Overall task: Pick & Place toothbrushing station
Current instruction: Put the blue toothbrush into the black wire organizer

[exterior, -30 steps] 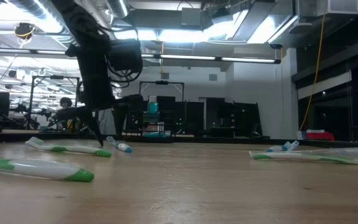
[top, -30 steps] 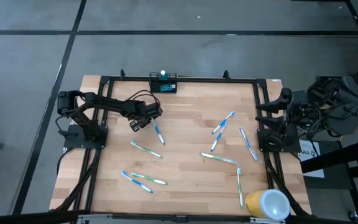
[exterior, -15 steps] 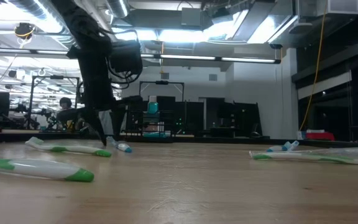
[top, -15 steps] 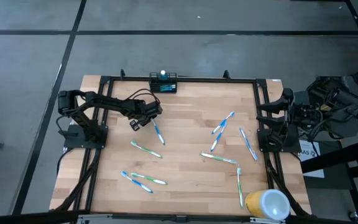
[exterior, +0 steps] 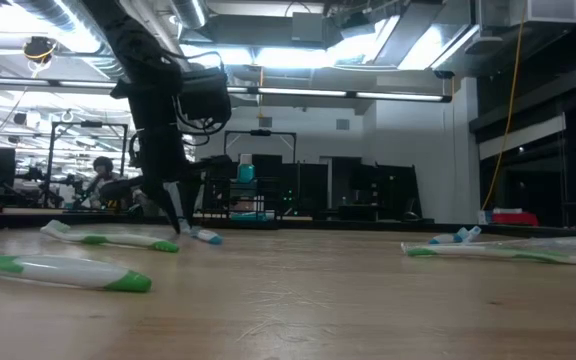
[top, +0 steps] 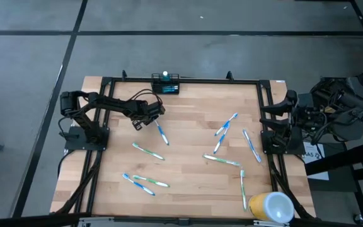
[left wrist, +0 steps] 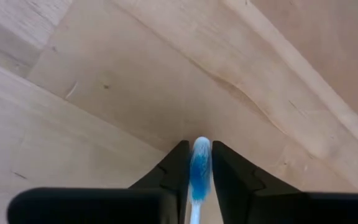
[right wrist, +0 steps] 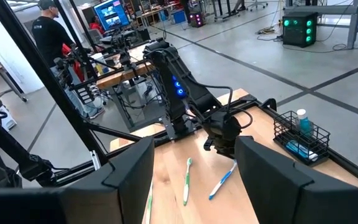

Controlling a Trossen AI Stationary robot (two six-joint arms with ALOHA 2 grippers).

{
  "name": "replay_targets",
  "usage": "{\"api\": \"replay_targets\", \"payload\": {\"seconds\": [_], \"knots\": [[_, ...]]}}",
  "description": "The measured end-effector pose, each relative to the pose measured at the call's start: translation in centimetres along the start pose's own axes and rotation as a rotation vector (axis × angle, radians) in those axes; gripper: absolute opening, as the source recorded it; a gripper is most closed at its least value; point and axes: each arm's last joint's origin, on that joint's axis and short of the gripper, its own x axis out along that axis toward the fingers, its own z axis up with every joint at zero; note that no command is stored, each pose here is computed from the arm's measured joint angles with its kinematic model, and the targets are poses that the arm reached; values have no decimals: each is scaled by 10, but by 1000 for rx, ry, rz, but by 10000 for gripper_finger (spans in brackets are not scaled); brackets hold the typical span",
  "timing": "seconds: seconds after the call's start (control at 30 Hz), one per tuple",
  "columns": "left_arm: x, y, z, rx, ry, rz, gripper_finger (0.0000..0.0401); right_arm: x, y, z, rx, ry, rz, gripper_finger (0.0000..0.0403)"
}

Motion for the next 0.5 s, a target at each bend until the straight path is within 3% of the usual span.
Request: {"api": "replay_targets", "payload": {"seconds": [0.27, 0.5], "knots": [[0, 0, -1, 5, 3, -2, 41, 0, 0, 0, 1, 1, 1, 228], [-8, -3, -8, 24, 22, -70, 39, 0, 0, 0, 9, 3, 3, 228]]}}
